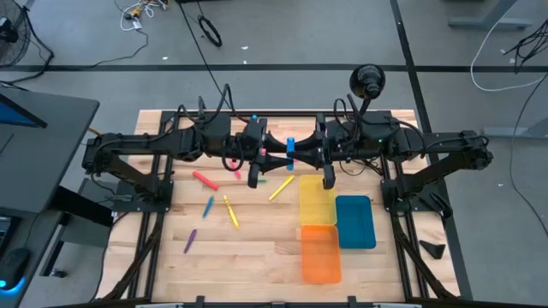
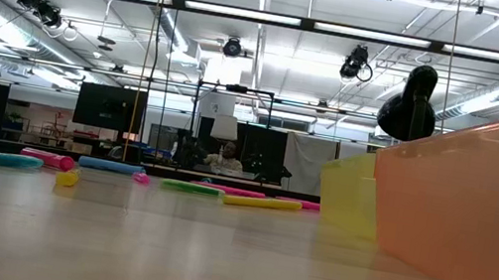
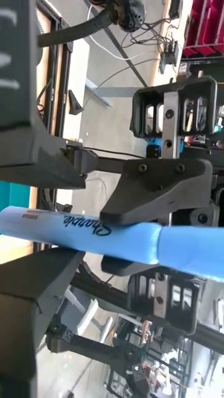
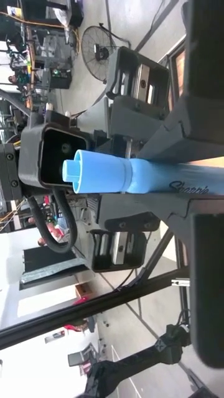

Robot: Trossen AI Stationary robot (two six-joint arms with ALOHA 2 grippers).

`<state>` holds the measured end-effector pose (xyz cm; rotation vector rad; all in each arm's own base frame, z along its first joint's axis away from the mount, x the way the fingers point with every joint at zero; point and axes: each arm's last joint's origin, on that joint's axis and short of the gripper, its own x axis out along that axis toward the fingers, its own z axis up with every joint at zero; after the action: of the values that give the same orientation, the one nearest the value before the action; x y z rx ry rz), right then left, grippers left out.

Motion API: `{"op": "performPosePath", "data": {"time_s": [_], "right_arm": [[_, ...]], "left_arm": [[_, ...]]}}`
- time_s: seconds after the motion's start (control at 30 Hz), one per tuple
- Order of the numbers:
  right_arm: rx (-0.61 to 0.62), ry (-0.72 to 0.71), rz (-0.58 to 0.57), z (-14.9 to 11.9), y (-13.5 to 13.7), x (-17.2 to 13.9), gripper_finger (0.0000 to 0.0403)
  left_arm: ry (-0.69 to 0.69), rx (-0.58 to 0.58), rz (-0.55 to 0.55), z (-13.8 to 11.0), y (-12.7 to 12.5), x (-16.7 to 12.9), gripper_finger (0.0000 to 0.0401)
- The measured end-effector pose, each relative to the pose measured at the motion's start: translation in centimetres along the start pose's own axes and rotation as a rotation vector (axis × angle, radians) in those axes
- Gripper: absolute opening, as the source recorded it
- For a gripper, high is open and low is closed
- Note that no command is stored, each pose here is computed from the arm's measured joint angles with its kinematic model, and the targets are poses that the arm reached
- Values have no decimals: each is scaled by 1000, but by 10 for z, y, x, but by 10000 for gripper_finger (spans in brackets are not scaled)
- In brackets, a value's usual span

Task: Pick & Place Markers
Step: Put the bottom blue highlighter into the blue bin

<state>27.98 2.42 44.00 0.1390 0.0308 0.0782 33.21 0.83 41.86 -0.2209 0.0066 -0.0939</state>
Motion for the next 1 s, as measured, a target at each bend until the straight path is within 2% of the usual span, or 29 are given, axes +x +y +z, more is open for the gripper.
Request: {"op": "performPosePath", "data": {"time_s": [0.23, 0.43, 0.67, 0.93, 1.0], "right_arm": [[0, 9, -48, 4, -1, -12, 46], [53, 39, -107, 7, -2, -31, 46], [80, 93, -128, 7, -2, -50, 46], [77, 134, -232, 5, 10, -73, 46], [120, 135, -268, 4, 13, -78, 46]], "left_arm": [[-10, -6, 21, 4, 1, -5, 221], [24, -9, 38, 4, 4, -10, 253], [32, -10, 45, 5, 6, -12, 252], [41, -35, 45, 4, 6, -12, 250], [41, -38, 44, 4, 6, -12, 250]]}}
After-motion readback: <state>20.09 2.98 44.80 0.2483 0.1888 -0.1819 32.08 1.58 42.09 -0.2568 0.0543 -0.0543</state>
